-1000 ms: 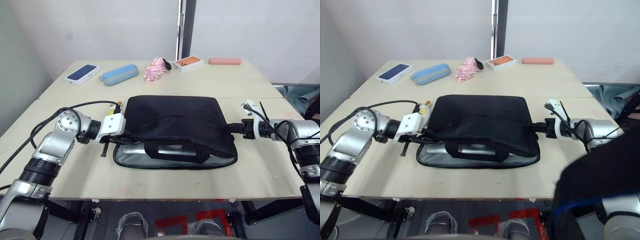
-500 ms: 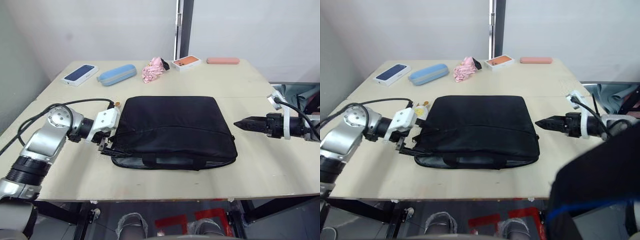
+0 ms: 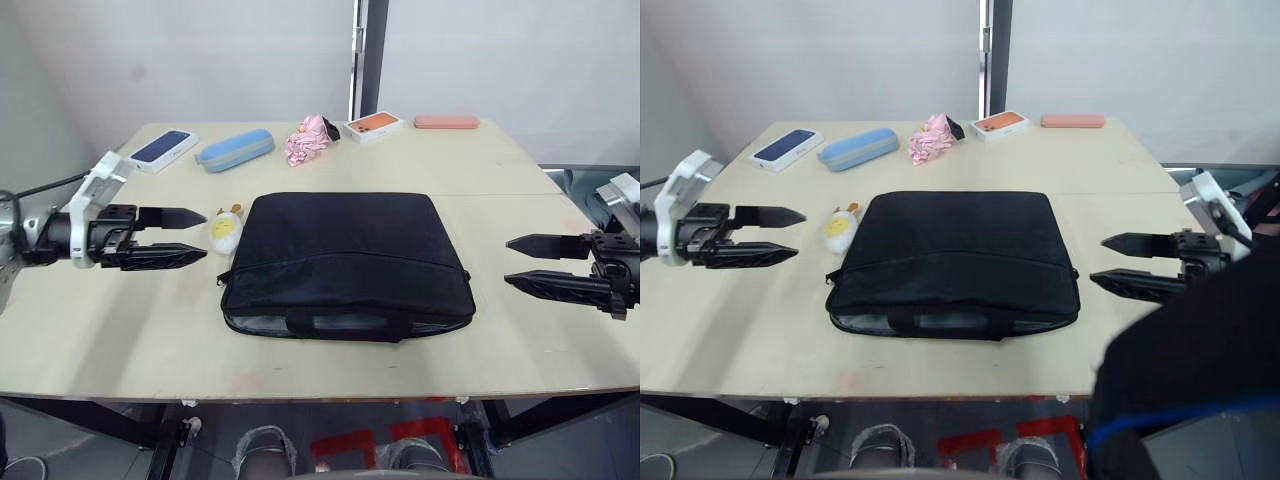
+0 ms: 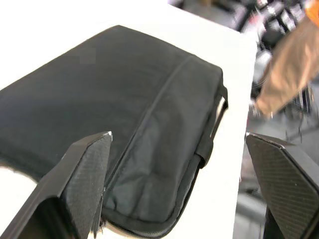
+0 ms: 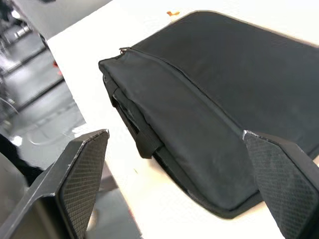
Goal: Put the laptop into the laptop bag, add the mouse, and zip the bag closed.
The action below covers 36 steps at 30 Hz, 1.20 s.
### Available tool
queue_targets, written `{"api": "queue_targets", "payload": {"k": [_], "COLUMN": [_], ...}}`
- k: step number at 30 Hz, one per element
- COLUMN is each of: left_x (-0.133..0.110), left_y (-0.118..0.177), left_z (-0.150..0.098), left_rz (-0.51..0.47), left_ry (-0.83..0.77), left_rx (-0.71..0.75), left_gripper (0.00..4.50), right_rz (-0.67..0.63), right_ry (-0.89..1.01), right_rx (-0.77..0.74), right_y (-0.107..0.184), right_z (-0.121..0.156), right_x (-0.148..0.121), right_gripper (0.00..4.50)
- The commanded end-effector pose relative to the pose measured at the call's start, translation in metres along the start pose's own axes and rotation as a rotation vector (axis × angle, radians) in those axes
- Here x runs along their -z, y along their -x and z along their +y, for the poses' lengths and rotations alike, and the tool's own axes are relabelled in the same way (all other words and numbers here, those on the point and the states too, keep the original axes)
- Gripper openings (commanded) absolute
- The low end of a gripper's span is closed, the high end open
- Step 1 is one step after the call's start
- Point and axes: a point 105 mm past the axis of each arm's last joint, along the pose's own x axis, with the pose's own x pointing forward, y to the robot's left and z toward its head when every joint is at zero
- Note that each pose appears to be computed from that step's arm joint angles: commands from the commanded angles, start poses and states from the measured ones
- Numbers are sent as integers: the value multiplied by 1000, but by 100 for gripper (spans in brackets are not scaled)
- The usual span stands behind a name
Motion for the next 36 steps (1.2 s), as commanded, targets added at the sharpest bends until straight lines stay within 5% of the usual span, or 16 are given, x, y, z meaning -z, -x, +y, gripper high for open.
{"api": "queue_targets", "payload": {"k": [1, 6, 12, 19, 36], "left_x": [9, 23, 44, 21, 12], "left_y": [15, 17, -5, -33, -46], "left_z": [-12, -31, -61, -91, -103], "left_rz": [9, 16, 46, 30, 23], "left_ry": [-2, 10, 13, -101, -173], "left_rx": [-18, 10, 123, 300, 397], "left_gripper": [448, 449, 450, 450, 450], "right_rz": [-1, 11, 109, 169, 259], "right_ry": [78, 44, -45, -65, 96], "right_rx": [-8, -37, -115, -149, 5], "right_y": [0, -1, -12, -36, -102], "right_z": [8, 12, 20, 17, -11], "right_x": [0, 9, 36, 55, 103], "right_gripper": [450, 425, 225, 2, 2]}}
